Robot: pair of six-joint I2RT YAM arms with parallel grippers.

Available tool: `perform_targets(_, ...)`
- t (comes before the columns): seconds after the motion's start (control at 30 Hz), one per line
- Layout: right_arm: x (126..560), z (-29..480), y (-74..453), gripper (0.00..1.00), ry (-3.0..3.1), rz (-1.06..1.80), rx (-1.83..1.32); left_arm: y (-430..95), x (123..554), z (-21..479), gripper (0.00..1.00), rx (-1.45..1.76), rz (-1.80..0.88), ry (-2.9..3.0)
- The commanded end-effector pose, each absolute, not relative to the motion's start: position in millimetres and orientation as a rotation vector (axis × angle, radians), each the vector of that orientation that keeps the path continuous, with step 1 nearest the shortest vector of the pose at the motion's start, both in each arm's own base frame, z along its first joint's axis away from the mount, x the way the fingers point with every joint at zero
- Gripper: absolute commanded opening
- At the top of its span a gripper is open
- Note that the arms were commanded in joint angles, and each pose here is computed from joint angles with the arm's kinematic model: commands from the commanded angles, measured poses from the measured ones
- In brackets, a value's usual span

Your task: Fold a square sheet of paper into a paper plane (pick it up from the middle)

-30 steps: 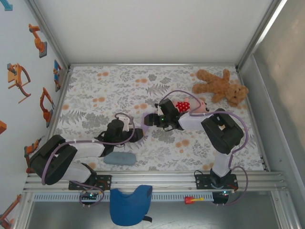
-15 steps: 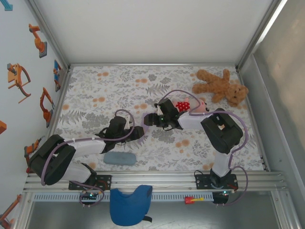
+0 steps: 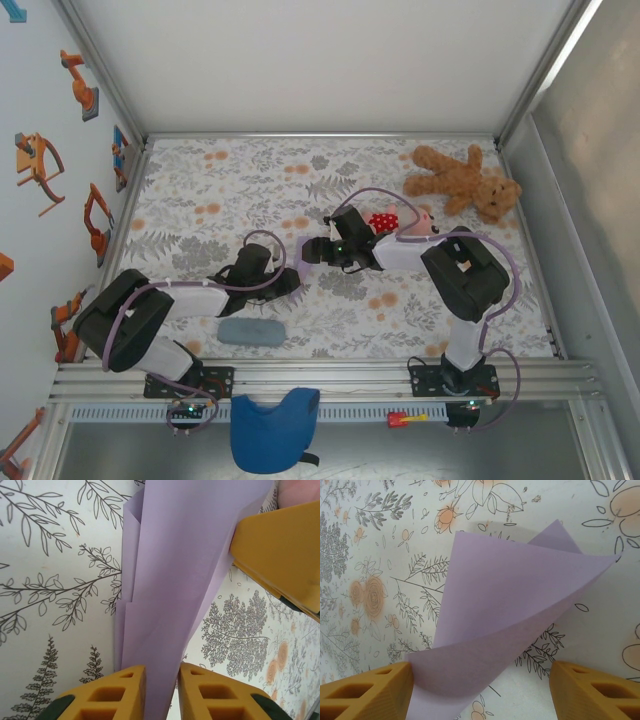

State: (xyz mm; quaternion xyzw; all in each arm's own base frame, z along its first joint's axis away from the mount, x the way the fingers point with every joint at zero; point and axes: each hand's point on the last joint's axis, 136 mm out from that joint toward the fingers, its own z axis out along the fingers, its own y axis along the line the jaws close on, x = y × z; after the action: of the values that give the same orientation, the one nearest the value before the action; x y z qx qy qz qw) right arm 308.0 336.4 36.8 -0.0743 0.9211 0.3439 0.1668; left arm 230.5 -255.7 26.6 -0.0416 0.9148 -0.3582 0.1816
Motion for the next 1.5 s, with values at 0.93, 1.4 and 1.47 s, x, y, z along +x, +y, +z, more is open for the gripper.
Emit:
perform_targets(0.93,299,64,338,0.72,2.457,1.028,-0.383,-256,228,39,0.14,-0.110,-1.164,2.507)
perform_targets(1.4,302,60,343,0.69,2.481,1.054,-0.390,-250,230,34,0.10,-0.165,-1.233,2.486)
perform_targets(1.47,304,61,345,0.69,2.486,1.051,-0.393,-250,230,33,0.09,-0.175,-1.242,2.485)
